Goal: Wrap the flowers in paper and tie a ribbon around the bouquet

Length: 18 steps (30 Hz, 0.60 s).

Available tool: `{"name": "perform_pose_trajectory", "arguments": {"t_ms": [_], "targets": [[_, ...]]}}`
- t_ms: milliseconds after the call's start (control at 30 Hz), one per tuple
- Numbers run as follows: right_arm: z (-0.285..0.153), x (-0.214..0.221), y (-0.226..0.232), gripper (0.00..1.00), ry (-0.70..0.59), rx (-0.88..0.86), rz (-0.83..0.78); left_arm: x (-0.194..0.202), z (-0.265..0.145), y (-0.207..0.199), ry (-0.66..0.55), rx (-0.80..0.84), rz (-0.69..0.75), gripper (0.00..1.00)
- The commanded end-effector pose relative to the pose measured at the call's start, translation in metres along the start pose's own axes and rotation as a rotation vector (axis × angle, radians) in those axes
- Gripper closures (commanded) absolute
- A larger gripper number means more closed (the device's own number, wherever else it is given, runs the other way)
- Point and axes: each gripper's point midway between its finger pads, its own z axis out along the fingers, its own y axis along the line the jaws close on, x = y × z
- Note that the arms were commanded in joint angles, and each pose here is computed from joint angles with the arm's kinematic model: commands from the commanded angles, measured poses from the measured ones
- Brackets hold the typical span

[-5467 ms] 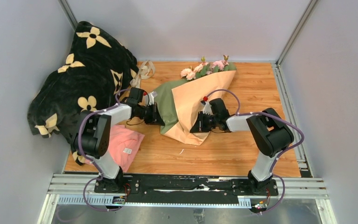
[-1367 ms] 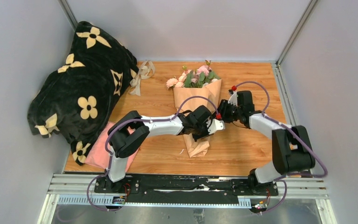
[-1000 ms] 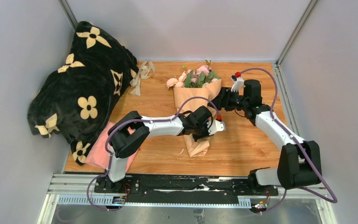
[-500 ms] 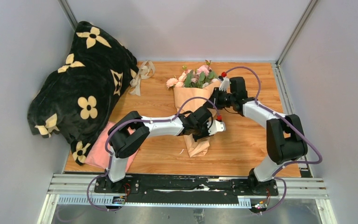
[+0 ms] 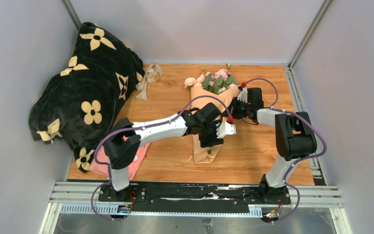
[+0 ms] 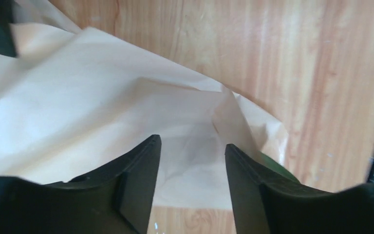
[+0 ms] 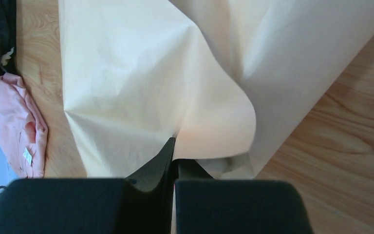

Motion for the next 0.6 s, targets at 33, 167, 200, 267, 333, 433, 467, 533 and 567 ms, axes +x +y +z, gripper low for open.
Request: {"name": "perform_pose_trajectory", "arguments": {"t_ms": [33, 167, 200, 267, 333, 433, 467, 533, 567], "targets": [[0.007, 0.007, -0.032, 1.0, 0.0, 0.06, 0.042, -0.046, -0.068, -0.027, -0.111, 0.133, 0.086, 0.37], [0.009, 0.01, -0.034, 1.0, 0.004, 0.06, 0.048, -0.052, -0.074, -0.02, -0.131, 0.087, 0.081, 0.51], [0.009, 0.011, -0.034, 1.0, 0.004, 0.061, 0.049, -0.052, -0.066, -0.009, -0.136, 0.028, 0.066, 0.63], [0.008, 0.011, -0.034, 1.0, 0.0, 0.064, 0.05, -0.034, -0.045, 0.005, -0.082, -0.051, 0.039, 0.77], [0.007, 0.012, -0.034, 1.0, -0.009, 0.065, 0.056, -0.021, -0.022, 0.002, -0.033, -0.037, 0.037, 0.78], [0.006, 0.01, -0.034, 1.0, -0.025, 0.066, 0.065, -0.016, 0.004, -0.013, 0.001, -0.031, 0.1, 0.73], [0.006, 0.01, -0.034, 1.0, -0.03, 0.067, 0.07, -0.015, 0.01, -0.019, 0.008, -0.042, 0.134, 0.72], [0.006, 0.01, -0.033, 1.0, -0.032, 0.067, 0.073, -0.016, 0.019, -0.033, 0.006, -0.042, 0.197, 0.7], [0.006, 0.009, -0.033, 1.0, -0.035, 0.069, 0.073, -0.015, 0.023, -0.04, 0.01, -0.042, 0.23, 0.69]]}}
